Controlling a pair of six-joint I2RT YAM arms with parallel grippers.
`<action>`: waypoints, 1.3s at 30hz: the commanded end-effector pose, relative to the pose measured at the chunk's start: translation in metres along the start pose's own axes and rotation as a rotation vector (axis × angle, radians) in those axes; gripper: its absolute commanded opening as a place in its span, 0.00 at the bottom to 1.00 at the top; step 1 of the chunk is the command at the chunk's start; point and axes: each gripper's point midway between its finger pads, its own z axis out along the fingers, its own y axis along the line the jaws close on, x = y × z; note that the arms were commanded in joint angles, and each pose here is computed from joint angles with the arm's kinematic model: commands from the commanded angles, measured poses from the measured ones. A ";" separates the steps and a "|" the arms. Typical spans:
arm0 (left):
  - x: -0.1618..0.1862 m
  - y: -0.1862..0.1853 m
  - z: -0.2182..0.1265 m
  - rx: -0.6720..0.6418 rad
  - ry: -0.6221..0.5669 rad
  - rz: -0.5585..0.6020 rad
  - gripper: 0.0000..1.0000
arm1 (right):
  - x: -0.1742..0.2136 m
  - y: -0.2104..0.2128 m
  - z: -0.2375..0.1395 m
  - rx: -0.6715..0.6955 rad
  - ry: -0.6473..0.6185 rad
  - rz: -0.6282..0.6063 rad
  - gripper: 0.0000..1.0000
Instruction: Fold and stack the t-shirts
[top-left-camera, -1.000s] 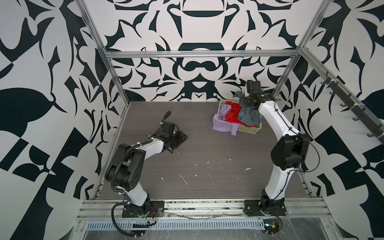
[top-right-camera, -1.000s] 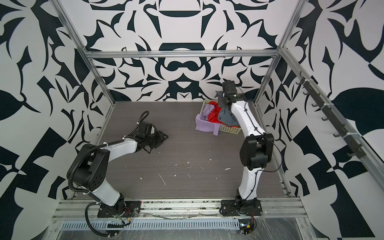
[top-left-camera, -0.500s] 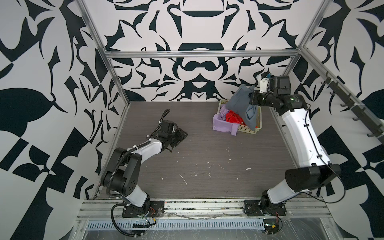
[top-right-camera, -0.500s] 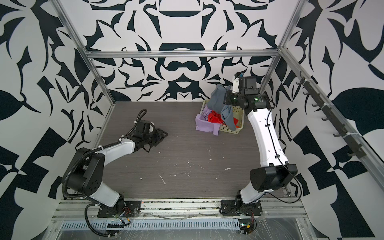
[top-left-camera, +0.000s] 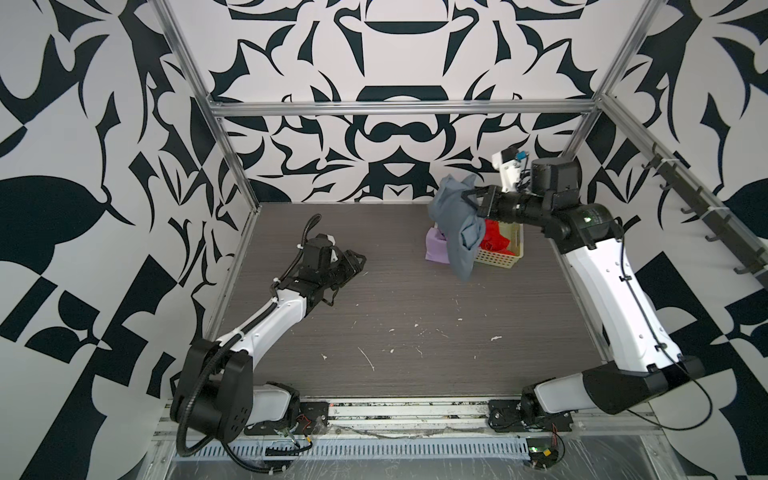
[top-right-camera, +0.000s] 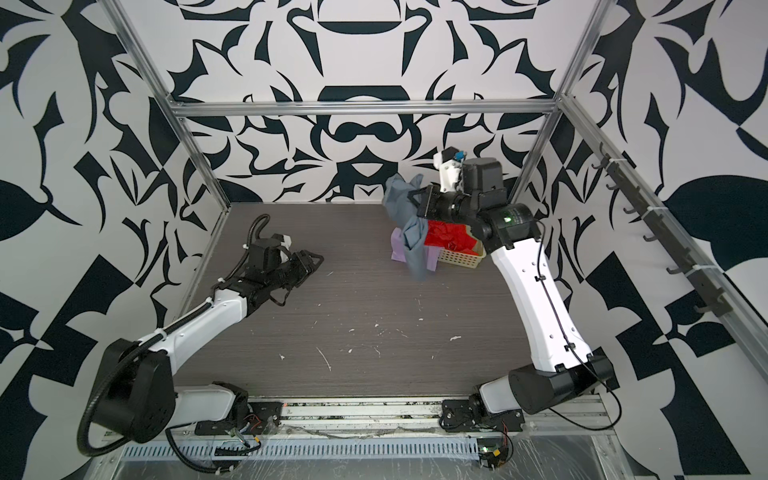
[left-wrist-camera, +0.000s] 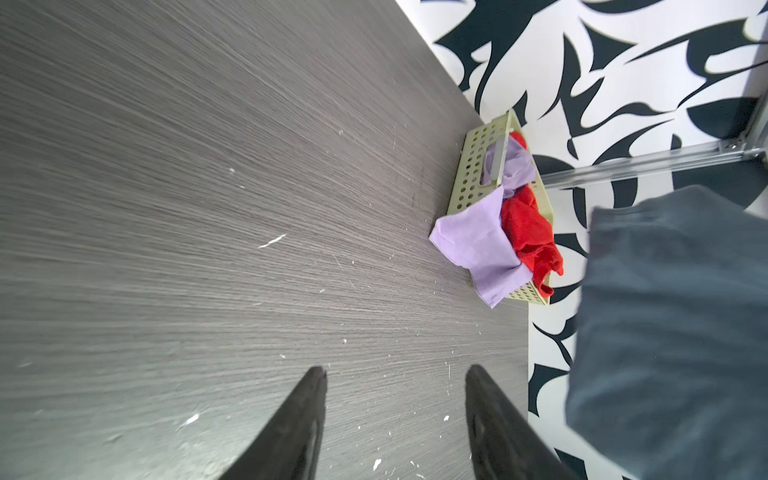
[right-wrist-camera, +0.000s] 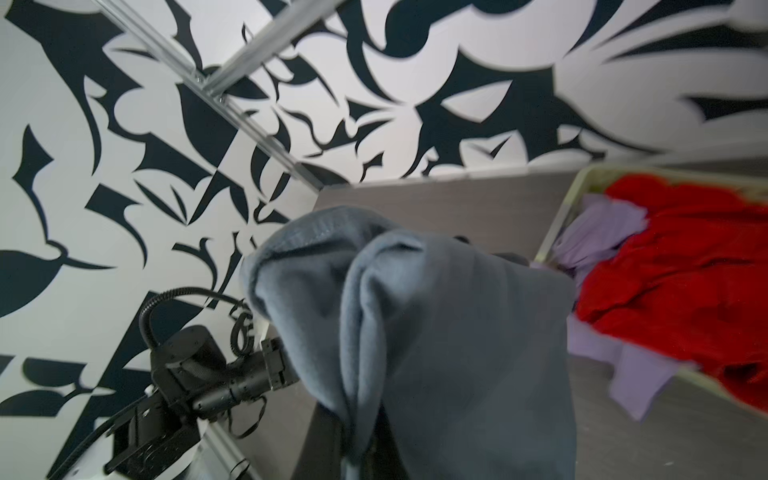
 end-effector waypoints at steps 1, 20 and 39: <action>-0.005 0.006 -0.021 -0.022 -0.047 0.015 0.58 | -0.001 0.039 0.013 -0.134 -0.027 0.030 0.00; -0.025 -0.035 -0.068 0.074 -0.132 0.057 0.60 | 0.072 0.163 0.114 -0.580 0.120 0.276 0.00; 0.010 -0.036 0.056 0.029 0.114 0.048 0.59 | 0.179 -0.141 0.153 -0.102 0.057 0.686 0.00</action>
